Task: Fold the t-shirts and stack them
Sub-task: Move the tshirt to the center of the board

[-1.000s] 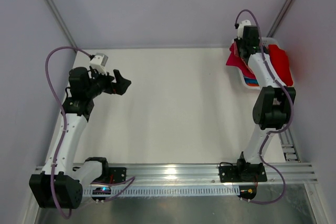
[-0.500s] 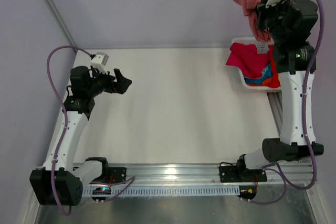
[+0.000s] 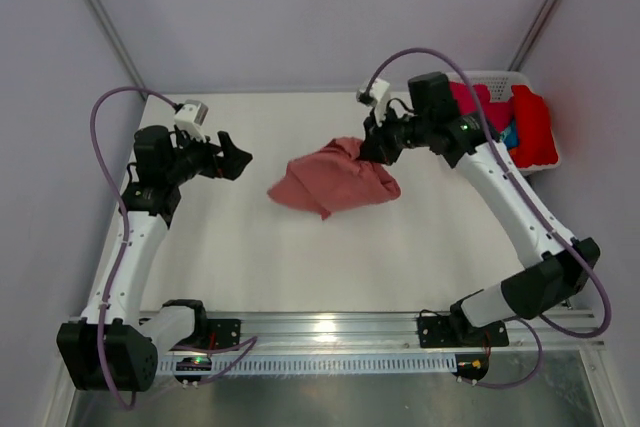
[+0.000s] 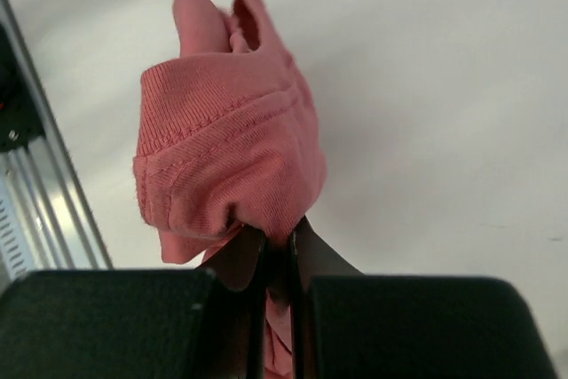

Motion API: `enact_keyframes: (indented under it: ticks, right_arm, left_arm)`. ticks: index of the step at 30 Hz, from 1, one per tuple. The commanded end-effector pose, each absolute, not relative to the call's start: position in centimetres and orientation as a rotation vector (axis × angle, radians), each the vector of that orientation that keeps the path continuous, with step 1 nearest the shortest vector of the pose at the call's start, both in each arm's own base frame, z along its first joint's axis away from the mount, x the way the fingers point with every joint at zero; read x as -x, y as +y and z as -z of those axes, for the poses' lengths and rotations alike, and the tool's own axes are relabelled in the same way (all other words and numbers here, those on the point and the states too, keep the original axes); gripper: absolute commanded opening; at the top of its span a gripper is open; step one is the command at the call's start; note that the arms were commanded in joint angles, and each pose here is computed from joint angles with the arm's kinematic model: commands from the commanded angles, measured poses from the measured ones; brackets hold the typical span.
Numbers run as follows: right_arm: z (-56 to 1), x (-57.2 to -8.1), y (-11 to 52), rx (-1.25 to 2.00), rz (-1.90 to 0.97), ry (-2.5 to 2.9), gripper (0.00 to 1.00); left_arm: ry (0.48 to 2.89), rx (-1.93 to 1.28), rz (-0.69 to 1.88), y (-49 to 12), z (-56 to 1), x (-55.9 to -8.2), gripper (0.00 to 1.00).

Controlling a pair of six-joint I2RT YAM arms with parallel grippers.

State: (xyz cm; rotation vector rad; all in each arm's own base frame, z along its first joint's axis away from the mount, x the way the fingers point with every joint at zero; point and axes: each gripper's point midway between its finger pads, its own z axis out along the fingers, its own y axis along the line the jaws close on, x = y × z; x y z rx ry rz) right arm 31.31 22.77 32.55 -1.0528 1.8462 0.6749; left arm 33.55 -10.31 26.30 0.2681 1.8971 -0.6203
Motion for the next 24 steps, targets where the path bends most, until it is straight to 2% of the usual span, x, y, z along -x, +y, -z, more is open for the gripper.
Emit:
enact_keyframes:
  ticks: [1,5,9,15,20,21,24]
  right_arm:
    - [-27.7,-29.5,23.7,1.174,-0.768,1.917,0.03]
    - [-21.6,-30.1,22.6,1.173,-0.697,2.041,0.03]
    - [-17.7,-30.5,21.7,1.201,-0.635,2.119,0.03]
    - [-18.4,-33.7,23.3,1.118,-0.528,2.118,0.03]
    - [-20.6,-36.3,28.3,1.126,-0.4,2.059,0.03]
    - [-18.8,-37.3,28.6,1.128,-0.315,2.101,0.03]
    - [-17.7,-38.3,31.1,1.176,-0.228,2.107,0.03]
  left_arm:
    - [1.839,-0.301,0.549,-9.7,-28.9,-33.9,0.99]
    - [1.848,-0.287,0.505,-9.0,-29.8,-34.5,0.99]
    - [1.867,-0.309,0.572,-9.9,-29.5,-34.4,0.99]
    - [1.87,-0.293,0.571,-9.8,-28.6,-34.7,0.99]
    - [1.884,-0.241,0.574,-9.6,-28.2,-35.0,0.99]
    - [1.888,-0.234,0.575,-9.6,-28.1,-35.1,0.99]
    - [1.903,-0.229,0.552,-9.2,-27.6,-35.1,0.99]
